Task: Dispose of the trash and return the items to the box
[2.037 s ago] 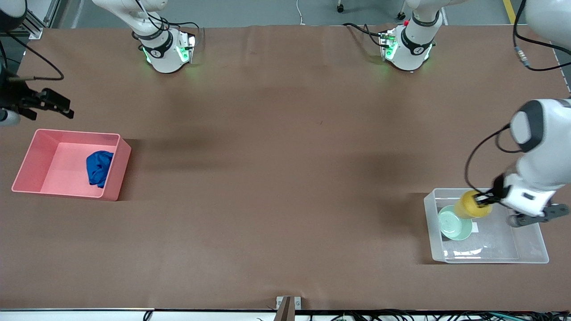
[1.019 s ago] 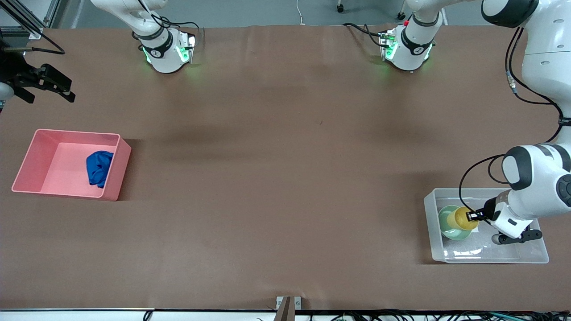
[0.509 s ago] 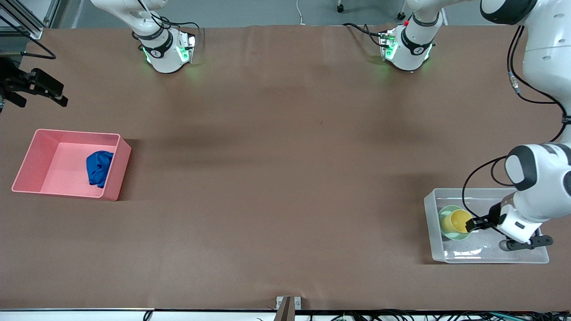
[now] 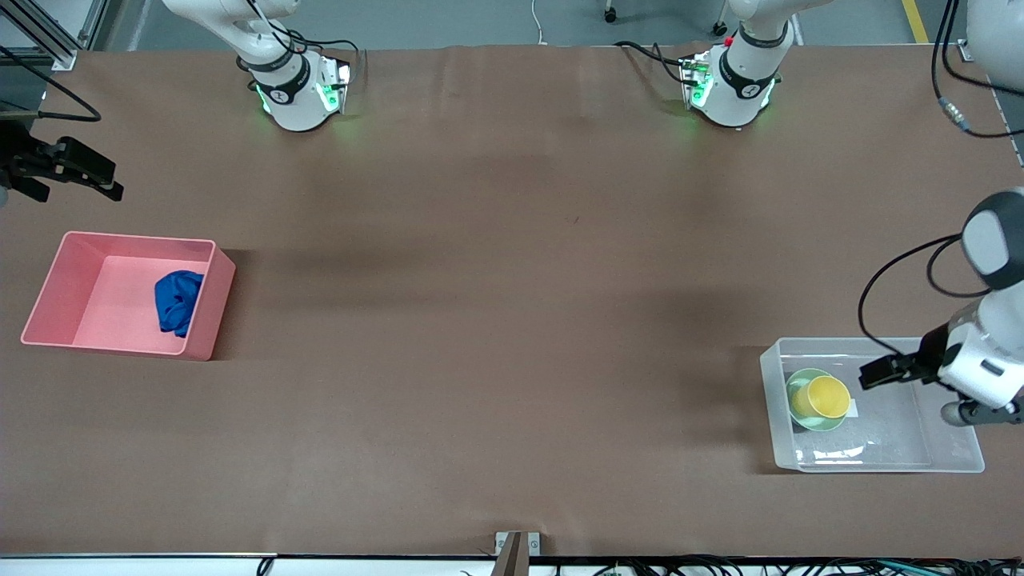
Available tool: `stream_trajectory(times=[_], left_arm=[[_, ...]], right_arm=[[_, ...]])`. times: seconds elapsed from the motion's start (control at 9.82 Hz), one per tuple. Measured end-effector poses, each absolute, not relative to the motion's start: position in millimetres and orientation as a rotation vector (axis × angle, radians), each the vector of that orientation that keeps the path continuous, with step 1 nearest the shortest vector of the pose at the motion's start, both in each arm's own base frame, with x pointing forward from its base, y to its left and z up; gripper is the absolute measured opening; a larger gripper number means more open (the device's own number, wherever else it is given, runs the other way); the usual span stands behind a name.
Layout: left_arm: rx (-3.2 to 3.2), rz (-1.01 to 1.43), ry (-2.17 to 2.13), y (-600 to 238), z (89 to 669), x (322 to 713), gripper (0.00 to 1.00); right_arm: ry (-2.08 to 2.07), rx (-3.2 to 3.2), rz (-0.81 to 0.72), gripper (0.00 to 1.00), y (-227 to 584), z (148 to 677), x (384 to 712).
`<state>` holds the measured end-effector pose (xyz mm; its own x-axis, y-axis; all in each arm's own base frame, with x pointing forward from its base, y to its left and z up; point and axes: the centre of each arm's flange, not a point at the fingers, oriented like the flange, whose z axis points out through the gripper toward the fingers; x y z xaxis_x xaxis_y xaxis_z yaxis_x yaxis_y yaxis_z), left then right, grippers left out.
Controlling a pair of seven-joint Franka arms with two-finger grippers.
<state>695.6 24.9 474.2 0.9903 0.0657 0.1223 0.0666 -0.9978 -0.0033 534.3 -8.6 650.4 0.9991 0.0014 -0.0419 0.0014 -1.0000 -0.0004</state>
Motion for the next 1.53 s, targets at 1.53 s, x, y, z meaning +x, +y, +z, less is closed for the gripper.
stream_trajectory(times=[1.53], left_arm=[[-3.096, -0.036, 0.059, -70.8, 650.0, 512.4, 1.00]], right_arm=[[0.013, -3.127, 0.115, 1.00, -14.2, 635.4, 536.5]])
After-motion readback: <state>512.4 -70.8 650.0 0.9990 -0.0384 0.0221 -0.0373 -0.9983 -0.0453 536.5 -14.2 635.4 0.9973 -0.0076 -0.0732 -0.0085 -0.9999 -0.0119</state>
